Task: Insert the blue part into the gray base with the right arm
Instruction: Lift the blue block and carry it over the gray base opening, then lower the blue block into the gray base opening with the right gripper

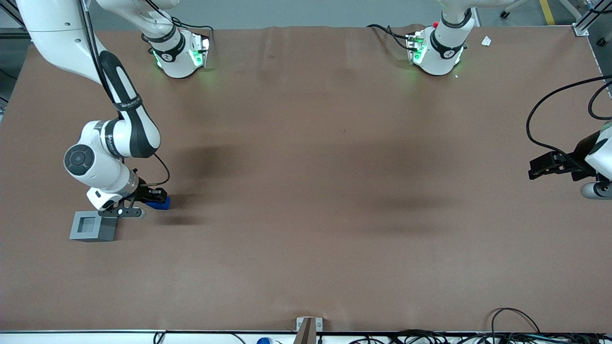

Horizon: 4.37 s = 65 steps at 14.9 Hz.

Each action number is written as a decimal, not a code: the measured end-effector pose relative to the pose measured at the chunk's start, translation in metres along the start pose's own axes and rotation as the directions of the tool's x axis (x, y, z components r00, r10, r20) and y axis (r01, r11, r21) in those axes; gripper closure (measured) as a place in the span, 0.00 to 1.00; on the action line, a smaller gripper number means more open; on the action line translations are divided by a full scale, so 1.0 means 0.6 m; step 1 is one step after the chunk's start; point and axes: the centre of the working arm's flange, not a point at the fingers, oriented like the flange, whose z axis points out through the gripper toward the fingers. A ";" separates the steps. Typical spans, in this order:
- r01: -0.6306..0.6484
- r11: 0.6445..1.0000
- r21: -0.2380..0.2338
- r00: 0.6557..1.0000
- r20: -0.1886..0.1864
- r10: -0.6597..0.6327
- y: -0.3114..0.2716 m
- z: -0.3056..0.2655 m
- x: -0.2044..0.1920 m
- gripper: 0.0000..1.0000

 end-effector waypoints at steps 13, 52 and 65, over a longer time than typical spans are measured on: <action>-0.061 0.998 -0.002 0.997 0.045 0.061 0.062 -0.072 0.030 0.49; -0.016 1.000 0.014 0.997 0.080 0.014 0.334 -0.144 0.177 0.49; -0.007 1.000 0.012 0.998 0.067 0.006 0.338 -0.134 0.180 0.49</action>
